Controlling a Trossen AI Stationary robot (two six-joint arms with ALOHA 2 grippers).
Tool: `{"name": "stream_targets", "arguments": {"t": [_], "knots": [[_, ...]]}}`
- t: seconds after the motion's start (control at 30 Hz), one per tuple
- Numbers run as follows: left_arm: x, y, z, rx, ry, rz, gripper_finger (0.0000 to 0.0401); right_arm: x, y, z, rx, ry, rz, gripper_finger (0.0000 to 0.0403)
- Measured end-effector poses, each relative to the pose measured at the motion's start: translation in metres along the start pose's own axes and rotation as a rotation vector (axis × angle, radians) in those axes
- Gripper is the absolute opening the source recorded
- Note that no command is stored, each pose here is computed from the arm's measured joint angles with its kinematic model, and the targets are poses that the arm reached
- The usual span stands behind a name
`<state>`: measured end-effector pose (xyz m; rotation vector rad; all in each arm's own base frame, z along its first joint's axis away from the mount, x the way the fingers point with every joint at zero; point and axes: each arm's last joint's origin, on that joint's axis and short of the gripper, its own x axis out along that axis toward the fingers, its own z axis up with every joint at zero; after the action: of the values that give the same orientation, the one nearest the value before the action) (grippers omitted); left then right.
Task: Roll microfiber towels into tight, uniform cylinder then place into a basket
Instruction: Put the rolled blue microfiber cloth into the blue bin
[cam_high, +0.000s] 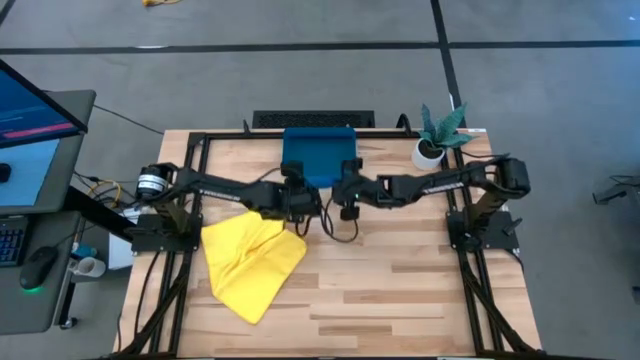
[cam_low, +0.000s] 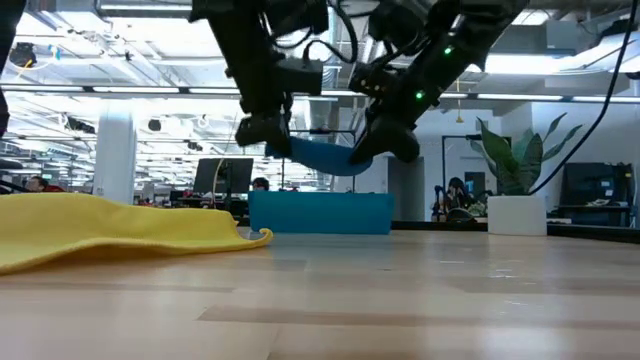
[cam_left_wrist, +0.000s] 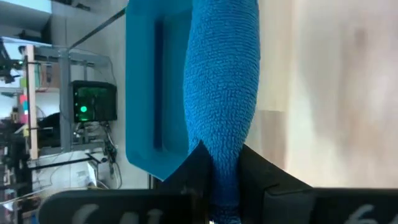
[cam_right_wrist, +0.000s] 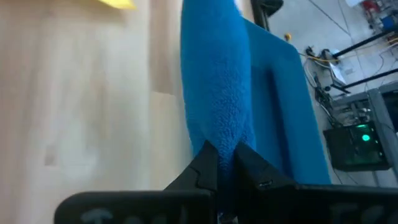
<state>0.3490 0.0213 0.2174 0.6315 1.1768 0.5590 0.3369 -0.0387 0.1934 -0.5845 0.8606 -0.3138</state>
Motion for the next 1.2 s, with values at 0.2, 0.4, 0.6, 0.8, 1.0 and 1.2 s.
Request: {"name": "stream_targets", "arguments": {"t": [0.2, 0.4, 0.6, 0.8, 1.0, 1.2], "knots": [[0.028, 0.031, -0.004, -0.034, -0.01, -0.04, 0.0029, 0.011, -0.031, -0.007, 0.004, -0.003, -0.023, 0.0034], [0.057, 0.064, -0.016, -0.088, -0.029, -0.134, 0.0027, 0.02, -0.054, -0.017, 0.03, -0.032, -0.01, 0.0034], [0.076, 0.09, -0.025, -0.128, -0.084, -0.161, 0.0026, 0.028, -0.079, -0.031, 0.051, -0.046, -0.032, 0.0033], [0.085, 0.1, -0.033, -0.167, -0.105, -0.237, 0.0029, 0.034, -0.086, -0.038, 0.073, -0.066, -0.005, 0.0033], [0.092, 0.095, -0.042, -0.192, -0.087, -0.299, 0.0026, 0.066, -0.066, -0.046, 0.057, 0.002, 0.057, 0.0033], [0.104, 0.073, -0.057, -0.153, -0.085, -0.326, 0.0027, 0.075, -0.057, -0.041, 0.033, 0.034, 0.094, 0.0033]]}}
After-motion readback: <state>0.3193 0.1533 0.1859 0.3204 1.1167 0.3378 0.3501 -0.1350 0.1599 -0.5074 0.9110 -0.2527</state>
